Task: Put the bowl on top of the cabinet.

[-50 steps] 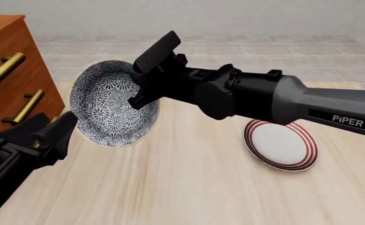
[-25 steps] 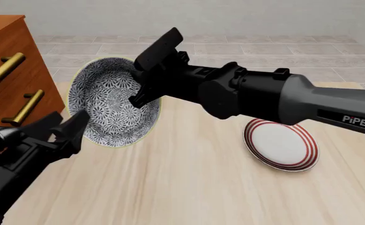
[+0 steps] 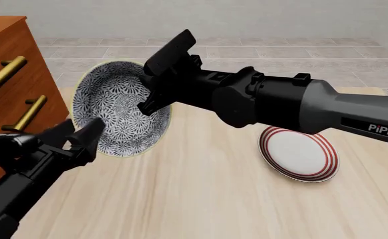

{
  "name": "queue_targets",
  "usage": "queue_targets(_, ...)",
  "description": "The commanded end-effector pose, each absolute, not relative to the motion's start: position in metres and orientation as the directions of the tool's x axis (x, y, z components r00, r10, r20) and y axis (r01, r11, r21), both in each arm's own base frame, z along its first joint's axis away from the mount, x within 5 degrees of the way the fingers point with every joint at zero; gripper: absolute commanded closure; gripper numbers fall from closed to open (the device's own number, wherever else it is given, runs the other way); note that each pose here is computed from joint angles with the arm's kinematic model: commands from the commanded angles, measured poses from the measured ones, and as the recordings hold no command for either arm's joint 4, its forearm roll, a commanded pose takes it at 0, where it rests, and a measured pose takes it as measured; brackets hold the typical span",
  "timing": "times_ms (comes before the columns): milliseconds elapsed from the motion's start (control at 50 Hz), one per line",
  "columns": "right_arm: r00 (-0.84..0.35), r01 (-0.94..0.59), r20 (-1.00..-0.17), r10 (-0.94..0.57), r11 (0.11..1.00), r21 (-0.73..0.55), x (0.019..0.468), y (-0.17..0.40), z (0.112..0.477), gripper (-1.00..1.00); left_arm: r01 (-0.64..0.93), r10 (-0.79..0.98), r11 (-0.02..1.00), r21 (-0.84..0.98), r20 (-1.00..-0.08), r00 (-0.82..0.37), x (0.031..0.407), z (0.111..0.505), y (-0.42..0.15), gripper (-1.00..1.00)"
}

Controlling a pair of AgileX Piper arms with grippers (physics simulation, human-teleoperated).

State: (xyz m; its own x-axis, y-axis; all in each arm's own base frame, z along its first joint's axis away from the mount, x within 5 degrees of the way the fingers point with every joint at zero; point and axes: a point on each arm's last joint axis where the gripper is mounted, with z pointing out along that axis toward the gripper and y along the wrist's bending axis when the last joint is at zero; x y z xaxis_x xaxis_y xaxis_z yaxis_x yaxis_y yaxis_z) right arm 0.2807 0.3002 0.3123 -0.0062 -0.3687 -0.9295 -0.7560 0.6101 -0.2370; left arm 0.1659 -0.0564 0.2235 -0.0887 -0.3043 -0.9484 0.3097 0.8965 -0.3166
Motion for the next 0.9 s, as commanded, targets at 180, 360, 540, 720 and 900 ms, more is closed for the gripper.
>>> queue_targets(180, -0.025, -0.753, -0.941, -0.339, 0.625, -0.205, 0.2800, 0.2994, 0.3155, 1.00, 0.323, -0.301, 0.891, -0.319, -0.948, -0.105, 0.1705, 0.2146, -0.0615, -1.00)
queue_targets(360, -0.024, -0.751, -0.941, -0.337, 0.627, -0.205, 0.2799, 0.2980, 0.3165, 1.00, 0.328, -0.296, 0.892, -0.312, -0.950, -0.100, 0.1684, 0.2136, -0.0614, -1.00)
queue_targets(540, -0.023, -0.752, -0.942, -0.335, 0.627, -0.204, 0.2789, 0.2979, 0.3174, 1.00, 0.309, -0.291, 0.901, -0.306, -0.952, -0.094, 0.1675, 0.2139, -0.0571, 1.00)
queue_targets(720, -0.023, -0.753, -0.942, -0.335, 0.626, -0.204, 0.2785, 0.2983, 0.3170, 1.00, 0.309, -0.296, 0.898, -0.312, -0.950, -0.097, 0.1675, 0.2142, -0.0573, 1.00)
queue_targets(900, -0.031, -0.762, -0.943, -0.332, 0.619, -0.193, 0.2749, 0.3024, 0.3153, -1.00, 0.292, -0.313, 0.899, -0.326, -0.945, -0.092, 0.1679, 0.2154, -0.0539, 1.00)
